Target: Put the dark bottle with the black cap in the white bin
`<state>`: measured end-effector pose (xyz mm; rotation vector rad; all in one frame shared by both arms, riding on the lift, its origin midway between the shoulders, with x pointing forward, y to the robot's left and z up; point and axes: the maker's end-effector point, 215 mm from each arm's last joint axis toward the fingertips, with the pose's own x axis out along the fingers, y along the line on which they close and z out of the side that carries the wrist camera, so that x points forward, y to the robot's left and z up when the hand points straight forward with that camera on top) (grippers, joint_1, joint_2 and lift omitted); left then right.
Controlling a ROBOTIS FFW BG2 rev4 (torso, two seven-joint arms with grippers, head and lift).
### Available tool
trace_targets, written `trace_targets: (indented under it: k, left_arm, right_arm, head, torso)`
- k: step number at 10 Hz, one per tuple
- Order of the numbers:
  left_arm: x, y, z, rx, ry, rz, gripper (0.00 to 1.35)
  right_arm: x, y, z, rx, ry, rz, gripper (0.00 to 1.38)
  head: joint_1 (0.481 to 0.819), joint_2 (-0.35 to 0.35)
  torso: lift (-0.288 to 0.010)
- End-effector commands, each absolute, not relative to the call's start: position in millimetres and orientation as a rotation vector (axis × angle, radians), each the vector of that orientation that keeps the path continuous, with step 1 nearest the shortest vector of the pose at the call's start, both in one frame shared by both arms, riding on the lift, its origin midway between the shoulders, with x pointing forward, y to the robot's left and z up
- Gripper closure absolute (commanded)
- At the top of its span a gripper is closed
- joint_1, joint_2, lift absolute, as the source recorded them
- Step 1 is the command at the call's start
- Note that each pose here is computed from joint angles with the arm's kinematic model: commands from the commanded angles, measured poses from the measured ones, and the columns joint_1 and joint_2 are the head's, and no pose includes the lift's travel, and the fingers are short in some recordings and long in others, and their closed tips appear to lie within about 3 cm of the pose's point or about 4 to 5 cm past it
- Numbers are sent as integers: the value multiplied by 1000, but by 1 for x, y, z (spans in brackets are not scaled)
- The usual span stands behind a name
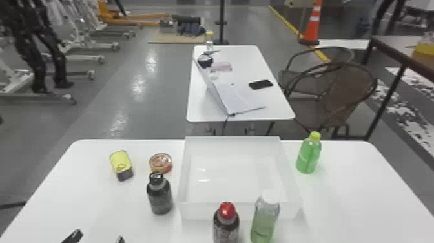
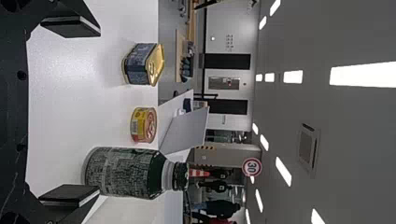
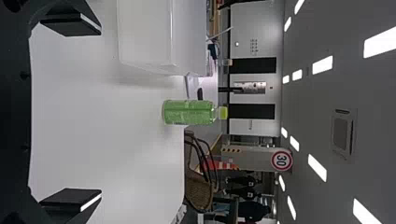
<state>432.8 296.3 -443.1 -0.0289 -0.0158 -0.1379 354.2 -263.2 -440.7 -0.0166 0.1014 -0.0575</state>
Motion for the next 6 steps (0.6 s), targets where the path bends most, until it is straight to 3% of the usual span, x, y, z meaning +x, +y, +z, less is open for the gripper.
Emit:
trace_targets:
  k: [1, 6]
  left_arm:
    - [433, 293, -443, -34, -16, -140, 119]
    - [436, 274, -450, -57, 5, -181, 117]
  right_arm:
    - [354, -263, -442, -17, 103, -58, 75]
    - [353, -264, -444, -14, 108, -59, 75]
  head:
    - [549, 0]
    - [549, 0]
  torso:
    - [-100]
    - [-100]
